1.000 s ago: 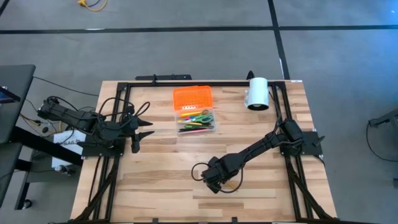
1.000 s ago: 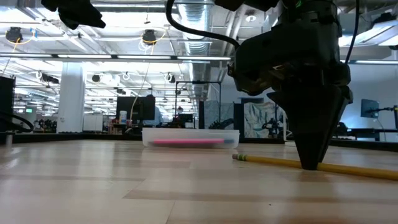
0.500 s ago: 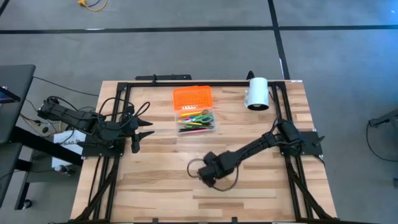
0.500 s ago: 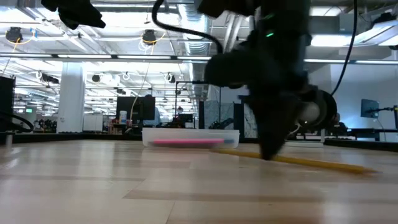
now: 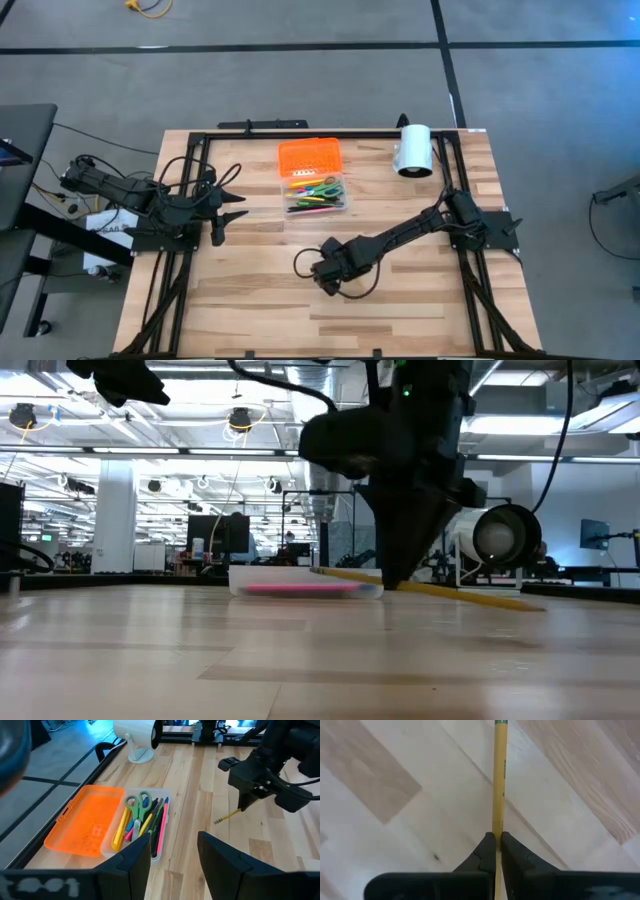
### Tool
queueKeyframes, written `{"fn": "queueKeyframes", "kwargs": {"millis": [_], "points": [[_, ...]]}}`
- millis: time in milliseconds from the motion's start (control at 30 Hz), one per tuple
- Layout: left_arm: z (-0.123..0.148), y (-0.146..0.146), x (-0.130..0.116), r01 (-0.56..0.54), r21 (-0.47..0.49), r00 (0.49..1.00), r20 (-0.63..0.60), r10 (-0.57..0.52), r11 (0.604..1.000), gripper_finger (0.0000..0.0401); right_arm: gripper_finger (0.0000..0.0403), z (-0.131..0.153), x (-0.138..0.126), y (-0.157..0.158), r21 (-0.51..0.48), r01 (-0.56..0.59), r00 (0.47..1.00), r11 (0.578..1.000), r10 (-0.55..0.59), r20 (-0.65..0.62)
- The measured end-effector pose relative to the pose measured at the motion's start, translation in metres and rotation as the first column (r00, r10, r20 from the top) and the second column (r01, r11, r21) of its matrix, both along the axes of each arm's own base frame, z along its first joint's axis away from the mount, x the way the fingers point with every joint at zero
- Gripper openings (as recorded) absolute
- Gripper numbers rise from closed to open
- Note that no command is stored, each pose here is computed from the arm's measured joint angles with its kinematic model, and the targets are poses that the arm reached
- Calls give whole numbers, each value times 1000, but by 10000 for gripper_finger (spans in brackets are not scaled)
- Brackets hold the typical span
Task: Pick & place school supplies into a supply box
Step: Put the yellow pencil into the supply box
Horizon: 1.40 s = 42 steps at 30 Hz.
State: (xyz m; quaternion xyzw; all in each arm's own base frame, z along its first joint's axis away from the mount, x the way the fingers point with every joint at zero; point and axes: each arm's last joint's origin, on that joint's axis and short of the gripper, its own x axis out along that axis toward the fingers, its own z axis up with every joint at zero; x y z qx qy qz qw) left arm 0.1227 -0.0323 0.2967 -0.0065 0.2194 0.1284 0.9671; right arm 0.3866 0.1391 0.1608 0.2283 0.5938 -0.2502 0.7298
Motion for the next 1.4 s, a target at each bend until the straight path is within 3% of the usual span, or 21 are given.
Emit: {"fn": "queueKeyframes", "kwargs": {"millis": [633, 1100, 1400], "points": [[0, 0, 0, 0, -1, 1000, 0, 0, 1000, 153, 0, 41, 19, -15, -57, -91, 994, 994, 94, 50], [0, 0, 0, 0, -2, 1000, 0, 0, 1000, 153, 0, 88, 34, -42, -152, -124, 985, 981, 140, 99], [0, 0, 0, -1, -8, 1000, 1, 1, 1000, 153, 0, 94, 39, -70, -189, -192, 977, 963, 206, 59]]}}
